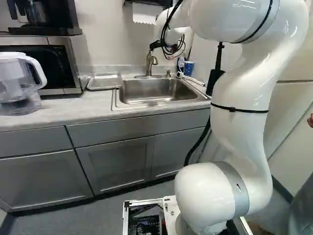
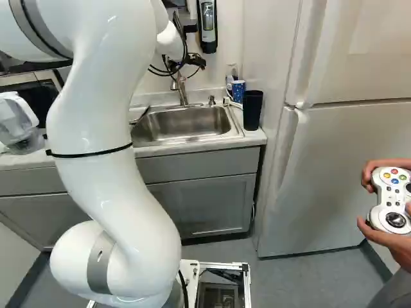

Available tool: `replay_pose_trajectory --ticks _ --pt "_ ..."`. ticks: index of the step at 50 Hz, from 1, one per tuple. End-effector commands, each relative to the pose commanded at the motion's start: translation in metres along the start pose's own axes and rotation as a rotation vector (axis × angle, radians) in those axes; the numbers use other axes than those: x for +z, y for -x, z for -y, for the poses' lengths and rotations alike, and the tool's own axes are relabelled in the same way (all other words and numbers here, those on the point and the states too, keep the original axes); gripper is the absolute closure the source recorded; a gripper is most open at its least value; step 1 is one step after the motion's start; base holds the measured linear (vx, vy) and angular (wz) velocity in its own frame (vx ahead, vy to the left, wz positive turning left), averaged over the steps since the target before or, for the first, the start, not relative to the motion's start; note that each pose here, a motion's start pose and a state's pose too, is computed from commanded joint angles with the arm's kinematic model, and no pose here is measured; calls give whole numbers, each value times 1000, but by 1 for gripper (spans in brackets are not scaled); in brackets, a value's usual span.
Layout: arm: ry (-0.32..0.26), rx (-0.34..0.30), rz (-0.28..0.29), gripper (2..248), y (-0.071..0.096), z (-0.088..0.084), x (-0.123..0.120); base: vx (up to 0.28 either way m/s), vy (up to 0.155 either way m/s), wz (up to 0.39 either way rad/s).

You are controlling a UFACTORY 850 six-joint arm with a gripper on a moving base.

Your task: Rinse the cup and place it in the tray

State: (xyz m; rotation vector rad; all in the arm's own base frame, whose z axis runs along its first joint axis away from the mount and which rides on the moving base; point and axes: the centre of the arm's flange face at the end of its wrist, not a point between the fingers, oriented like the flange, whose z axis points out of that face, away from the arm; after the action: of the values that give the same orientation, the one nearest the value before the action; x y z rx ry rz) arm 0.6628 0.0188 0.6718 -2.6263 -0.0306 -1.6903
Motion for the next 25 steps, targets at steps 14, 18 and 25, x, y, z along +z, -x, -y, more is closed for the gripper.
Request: replay_pose_trajectory --ticks 14,18,25 --pt "-4 7 36 3 -2 3 19 0 0 0" --pt "-4 8 40 3 -2 3 21 0 0 0" --pt "-4 8 38 3 -3 3 24 0 0 0"
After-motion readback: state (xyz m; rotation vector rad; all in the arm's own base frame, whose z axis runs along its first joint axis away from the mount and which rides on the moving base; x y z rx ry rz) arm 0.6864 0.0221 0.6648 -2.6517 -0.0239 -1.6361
